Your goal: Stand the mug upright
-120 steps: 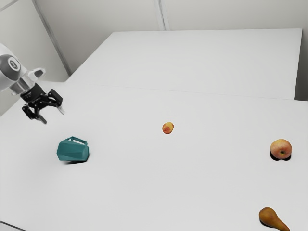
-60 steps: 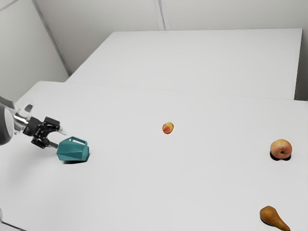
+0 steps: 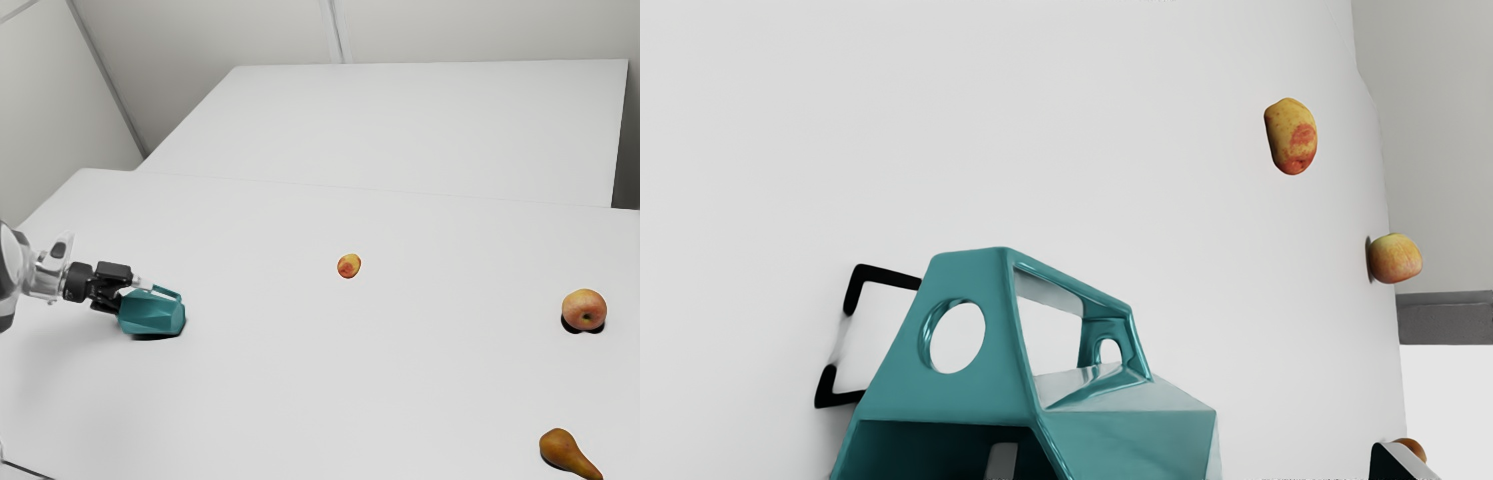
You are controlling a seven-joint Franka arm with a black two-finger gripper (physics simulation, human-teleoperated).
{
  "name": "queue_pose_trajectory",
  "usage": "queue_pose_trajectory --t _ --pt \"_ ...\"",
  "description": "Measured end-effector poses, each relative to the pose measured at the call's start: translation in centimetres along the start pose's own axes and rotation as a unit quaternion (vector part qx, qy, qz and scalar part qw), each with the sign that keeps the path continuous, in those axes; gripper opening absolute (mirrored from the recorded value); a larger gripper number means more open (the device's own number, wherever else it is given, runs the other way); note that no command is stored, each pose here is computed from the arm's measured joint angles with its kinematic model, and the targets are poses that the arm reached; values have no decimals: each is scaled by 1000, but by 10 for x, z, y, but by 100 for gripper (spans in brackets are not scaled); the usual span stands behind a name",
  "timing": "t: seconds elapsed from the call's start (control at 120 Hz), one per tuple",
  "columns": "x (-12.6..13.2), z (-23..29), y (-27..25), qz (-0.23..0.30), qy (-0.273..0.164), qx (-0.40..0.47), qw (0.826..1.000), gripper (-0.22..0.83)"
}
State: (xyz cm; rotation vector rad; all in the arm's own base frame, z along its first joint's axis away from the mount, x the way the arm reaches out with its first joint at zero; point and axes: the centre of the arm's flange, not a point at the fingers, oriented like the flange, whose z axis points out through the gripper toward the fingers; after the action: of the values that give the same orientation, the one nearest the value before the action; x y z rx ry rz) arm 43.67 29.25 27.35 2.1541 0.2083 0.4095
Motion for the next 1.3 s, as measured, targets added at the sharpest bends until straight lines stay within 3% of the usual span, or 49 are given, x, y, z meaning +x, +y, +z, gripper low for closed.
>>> queue_pose_trajectory --t 0.142,0.25,0.475,0.733,0.842,0.958,1.025,1.083,1.175,1.3 --pt "-3 0 1 29 3 -6 1000 18" --pt "-6 0 -1 44 4 -7 999 1" --pt "-4 -8 5 80 12 -6 997 -10" --pt "52 15 116 226 -16 -3 974 -14" --pt "79 77 189 327 -127 54 935 -15" --pt "77 144 244 427 -269 170 846 -15" --pt "73 165 257 454 -315 231 801 -15" --pt "67 180 259 461 -337 272 774 -15" --pt "51 200 240 453 -351 320 755 -16" --pt "41 213 227 430 -332 363 757 -16"
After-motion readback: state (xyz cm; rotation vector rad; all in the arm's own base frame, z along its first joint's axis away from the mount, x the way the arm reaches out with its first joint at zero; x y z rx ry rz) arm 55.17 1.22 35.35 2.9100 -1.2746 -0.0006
